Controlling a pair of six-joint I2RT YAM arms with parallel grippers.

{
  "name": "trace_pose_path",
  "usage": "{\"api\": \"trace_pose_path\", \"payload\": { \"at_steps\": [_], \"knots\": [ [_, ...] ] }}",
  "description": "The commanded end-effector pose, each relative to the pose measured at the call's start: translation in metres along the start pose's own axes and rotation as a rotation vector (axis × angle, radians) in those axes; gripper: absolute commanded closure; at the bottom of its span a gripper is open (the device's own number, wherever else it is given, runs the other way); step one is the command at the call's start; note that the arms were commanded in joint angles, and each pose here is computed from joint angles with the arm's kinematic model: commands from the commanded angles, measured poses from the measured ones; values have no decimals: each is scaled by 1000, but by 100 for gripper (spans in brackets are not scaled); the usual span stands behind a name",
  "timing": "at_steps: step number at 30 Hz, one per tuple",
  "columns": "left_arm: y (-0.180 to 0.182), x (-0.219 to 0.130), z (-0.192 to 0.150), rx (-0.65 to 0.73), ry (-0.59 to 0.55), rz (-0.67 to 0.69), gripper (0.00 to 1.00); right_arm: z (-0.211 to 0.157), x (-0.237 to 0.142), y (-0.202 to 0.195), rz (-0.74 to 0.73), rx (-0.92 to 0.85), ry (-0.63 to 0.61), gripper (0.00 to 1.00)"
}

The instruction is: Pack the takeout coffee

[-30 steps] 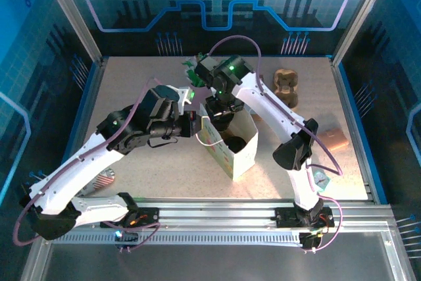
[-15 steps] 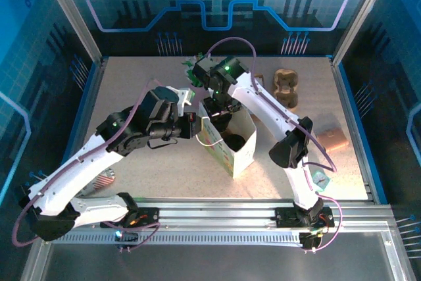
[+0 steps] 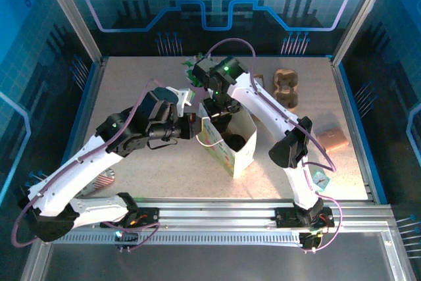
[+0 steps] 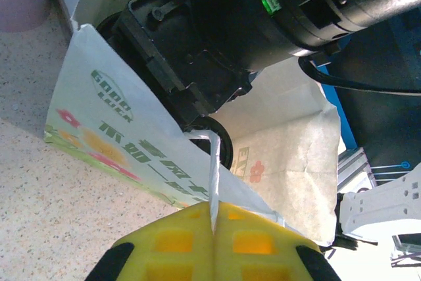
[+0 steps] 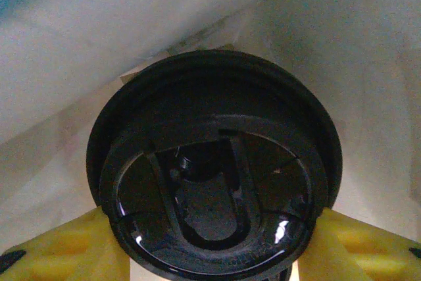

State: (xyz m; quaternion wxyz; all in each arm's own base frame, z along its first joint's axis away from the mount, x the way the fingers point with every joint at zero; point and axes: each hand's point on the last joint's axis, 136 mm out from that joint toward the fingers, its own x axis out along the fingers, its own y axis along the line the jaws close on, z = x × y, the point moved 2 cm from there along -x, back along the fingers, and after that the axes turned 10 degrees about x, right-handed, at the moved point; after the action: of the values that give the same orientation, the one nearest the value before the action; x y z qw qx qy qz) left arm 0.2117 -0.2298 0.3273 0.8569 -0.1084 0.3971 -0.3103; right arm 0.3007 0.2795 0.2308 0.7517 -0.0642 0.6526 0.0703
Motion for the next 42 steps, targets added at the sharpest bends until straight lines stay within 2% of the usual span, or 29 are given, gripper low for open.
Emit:
{"api": "trace_pose_path", "payload": {
  "at_steps": [1, 22, 31, 42],
  "knots": [
    [-4, -6, -2, 39, -15, -26, 100, -21, 5, -14, -61, -13, 103, 49],
    [-4, -6, 0, 40, -19, -26, 100, -24, 5, -16, -56, -14, 84, 50],
    [-2, -9, 0, 37, -27, -12, 100, -25, -3, -12, -29, -27, 55, 50],
    [4, -8, -7, 26, -17, 10, 100, -27, -32, -14, 6, -36, -20, 50]
  ]
}}
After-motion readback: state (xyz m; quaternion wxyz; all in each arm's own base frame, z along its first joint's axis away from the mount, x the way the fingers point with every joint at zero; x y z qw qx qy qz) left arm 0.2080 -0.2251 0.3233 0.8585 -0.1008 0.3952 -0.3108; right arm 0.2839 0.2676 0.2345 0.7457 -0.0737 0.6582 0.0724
